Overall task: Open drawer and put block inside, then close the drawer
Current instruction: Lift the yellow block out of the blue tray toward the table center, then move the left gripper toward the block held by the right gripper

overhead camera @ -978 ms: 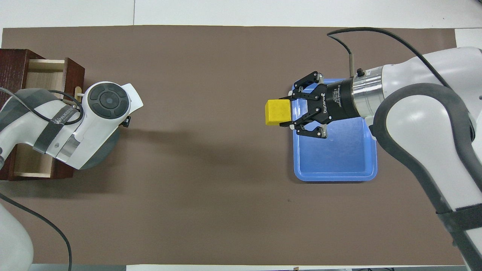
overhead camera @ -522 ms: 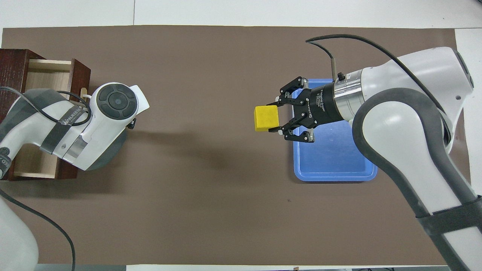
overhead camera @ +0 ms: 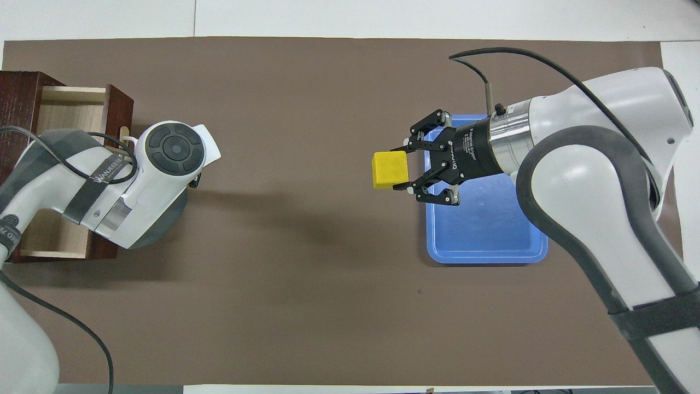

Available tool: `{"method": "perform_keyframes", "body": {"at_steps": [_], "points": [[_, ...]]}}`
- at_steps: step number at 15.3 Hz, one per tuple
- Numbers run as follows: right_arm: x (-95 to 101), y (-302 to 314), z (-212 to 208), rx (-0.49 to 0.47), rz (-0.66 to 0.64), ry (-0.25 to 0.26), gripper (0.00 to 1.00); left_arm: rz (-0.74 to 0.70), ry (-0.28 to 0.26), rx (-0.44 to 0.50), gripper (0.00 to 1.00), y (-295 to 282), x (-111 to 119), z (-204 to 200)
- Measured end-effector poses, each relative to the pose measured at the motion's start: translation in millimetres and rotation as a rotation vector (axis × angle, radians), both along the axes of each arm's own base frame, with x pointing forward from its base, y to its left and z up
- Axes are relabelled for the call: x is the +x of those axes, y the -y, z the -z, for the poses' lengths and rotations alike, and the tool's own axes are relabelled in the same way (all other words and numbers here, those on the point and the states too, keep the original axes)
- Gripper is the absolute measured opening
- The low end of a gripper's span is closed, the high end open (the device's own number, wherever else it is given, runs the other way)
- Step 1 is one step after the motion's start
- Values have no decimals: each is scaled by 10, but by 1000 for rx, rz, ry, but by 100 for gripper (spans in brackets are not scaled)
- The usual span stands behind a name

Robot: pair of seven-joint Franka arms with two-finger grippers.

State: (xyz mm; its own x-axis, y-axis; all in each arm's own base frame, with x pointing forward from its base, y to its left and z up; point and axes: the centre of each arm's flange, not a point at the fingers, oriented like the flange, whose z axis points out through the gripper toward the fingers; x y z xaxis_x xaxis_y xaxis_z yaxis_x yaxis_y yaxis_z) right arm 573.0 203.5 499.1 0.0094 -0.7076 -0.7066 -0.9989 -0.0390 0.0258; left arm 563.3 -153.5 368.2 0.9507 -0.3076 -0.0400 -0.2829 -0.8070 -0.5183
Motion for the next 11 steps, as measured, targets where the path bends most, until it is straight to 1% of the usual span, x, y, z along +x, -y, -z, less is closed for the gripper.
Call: {"method": "perform_keyframes", "body": {"at_steps": [6, 9, 11], "points": [[4, 13, 1, -2, 1, 1, 55, 1, 2, -1, 100, 17, 2, -18], [6, 21, 4, -6, 1, 2, 55, -4, 9, -9, 100, 58, 22, -103], [6, 21, 4, -6, 1, 2, 55, -26, 8, -33, 100, 129, 33, -217]]}}
